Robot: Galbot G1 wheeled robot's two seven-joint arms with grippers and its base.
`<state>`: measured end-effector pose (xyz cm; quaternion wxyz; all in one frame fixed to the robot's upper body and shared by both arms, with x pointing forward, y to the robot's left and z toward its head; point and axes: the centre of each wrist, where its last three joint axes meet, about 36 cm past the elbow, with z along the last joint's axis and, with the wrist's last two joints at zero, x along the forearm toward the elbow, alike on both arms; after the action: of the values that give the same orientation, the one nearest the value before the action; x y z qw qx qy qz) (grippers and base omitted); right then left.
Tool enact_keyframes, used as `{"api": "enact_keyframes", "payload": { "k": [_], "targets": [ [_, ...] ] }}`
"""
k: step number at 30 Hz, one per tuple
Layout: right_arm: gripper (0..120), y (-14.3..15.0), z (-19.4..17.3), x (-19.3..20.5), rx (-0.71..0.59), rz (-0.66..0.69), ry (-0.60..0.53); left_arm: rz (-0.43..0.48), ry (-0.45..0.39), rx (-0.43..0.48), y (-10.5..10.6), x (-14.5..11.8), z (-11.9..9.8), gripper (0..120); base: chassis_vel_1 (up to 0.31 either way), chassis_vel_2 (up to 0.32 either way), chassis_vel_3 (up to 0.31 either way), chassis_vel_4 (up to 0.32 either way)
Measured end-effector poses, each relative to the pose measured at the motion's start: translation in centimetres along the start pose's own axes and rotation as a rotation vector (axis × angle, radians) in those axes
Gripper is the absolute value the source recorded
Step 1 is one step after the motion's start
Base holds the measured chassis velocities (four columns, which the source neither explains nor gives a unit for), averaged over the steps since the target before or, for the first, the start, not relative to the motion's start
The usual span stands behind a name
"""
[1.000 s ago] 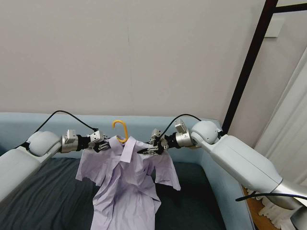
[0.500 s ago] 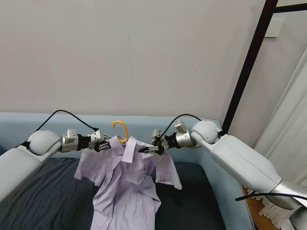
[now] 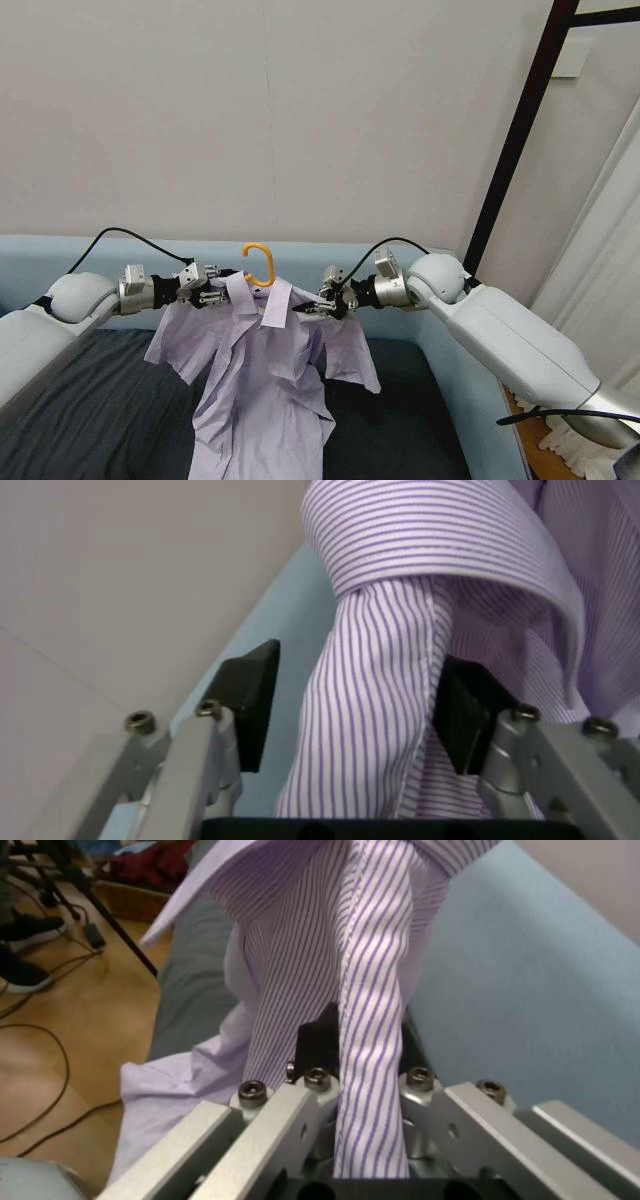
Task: Pick up the clothes from the sofa and hang them on the clothes hanger.
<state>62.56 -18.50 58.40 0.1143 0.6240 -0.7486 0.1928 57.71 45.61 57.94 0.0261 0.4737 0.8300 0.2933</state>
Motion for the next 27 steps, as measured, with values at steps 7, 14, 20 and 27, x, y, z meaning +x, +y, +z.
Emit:
{"api": "enact_keyframes", "payload": {
  "k": [7,14,20,27],
  "targets": [
    [1,0.3,0.6,0.0,0.034,0.048,0.007,-0.038,-0.078,0.044,-1.1,4.5,-0.9,97,0.0,0.0,0.0,0.0],
    [1,0.1,0.4,0.8,0.029,0.055,-0.011,-0.115,-0.152,0.09,-2.7,7.0,-0.4,100,0.0,0.0,0.0,0.0],
    [1,-0.3,-0.1,2.0,0.008,0.065,-0.038,-0.244,-0.216,0.147,-4.8,7.8,-0.4,100,0.0,0.0,0.0,0.0],
    [1,-0.7,-0.6,3.1,0.002,0.105,-0.055,-0.433,-0.386,0.405,-10.2,6.2,-1.6,100,0.0,0.0,0.0,0.0]
  ]
}}
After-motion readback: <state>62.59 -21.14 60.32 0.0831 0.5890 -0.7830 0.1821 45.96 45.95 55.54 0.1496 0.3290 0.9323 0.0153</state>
